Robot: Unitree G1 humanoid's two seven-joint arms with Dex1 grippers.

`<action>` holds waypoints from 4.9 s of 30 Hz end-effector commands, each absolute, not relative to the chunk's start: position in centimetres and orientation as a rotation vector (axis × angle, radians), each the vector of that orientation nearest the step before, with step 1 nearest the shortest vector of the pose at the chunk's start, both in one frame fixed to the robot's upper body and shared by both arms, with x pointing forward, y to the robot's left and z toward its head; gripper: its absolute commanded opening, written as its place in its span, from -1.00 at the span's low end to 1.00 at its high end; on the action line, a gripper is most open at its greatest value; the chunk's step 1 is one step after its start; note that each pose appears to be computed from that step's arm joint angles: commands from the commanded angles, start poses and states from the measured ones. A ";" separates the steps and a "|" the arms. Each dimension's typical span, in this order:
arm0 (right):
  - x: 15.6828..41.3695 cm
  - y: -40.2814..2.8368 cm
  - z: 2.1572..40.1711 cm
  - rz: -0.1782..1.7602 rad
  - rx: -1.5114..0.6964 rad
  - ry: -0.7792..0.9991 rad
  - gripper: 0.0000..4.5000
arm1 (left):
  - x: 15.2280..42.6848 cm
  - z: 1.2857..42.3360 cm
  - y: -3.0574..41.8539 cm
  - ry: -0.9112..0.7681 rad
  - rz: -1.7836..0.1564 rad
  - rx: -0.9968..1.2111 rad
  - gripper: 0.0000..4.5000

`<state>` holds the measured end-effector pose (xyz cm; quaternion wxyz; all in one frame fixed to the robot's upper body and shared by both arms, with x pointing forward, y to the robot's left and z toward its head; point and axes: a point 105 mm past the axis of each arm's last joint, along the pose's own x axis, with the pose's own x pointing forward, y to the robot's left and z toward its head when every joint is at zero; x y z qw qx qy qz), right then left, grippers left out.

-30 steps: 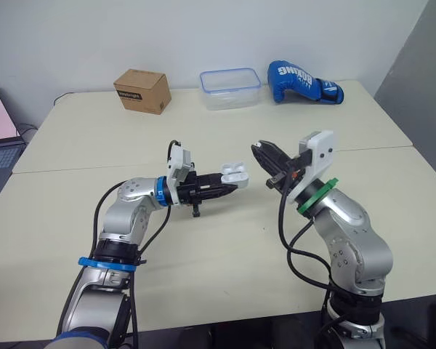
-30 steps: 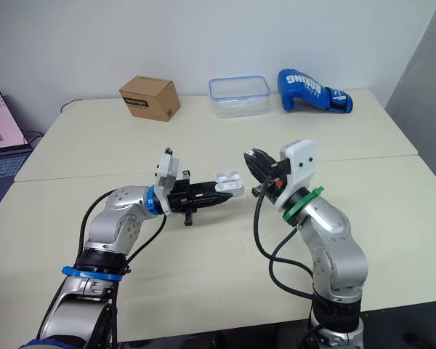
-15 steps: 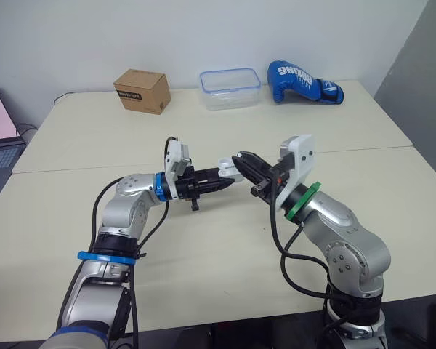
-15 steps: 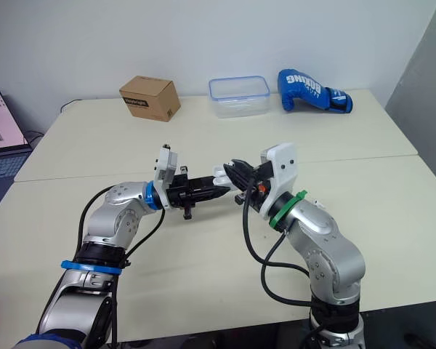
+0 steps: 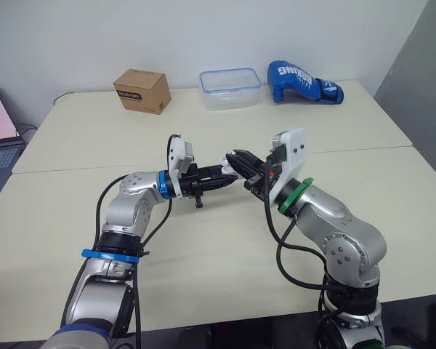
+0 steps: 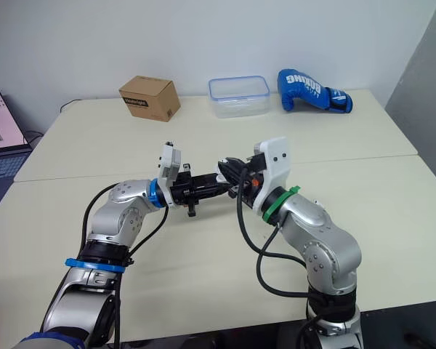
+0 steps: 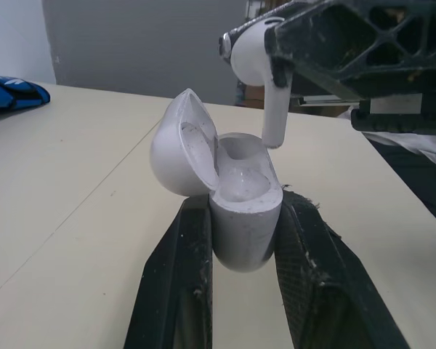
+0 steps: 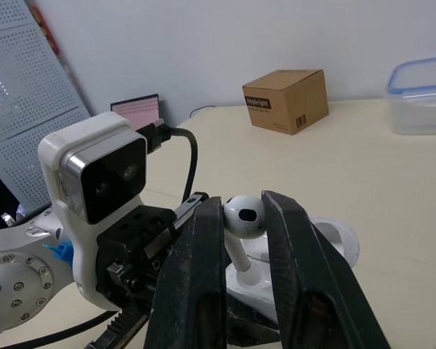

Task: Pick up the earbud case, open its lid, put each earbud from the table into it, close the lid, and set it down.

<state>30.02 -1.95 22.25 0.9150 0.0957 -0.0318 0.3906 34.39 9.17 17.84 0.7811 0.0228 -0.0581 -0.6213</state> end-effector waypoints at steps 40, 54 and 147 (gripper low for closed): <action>30.0 -1.2 23.1 0.750 0.028 -0.149 0.05 | 34.2 20.9 8.3 -0.225 -1.329 0.036 -0.63; 26.7 -4.9 26.5 1.028 -0.100 -0.223 0.05 | 34.1 20.4 9.0 -0.216 -1.330 0.050 -0.63; 32.0 -18.4 12.5 1.290 -1.221 0.762 -0.83 | 31.5 19.8 9.5 -0.200 -1.381 0.052 -0.63</action>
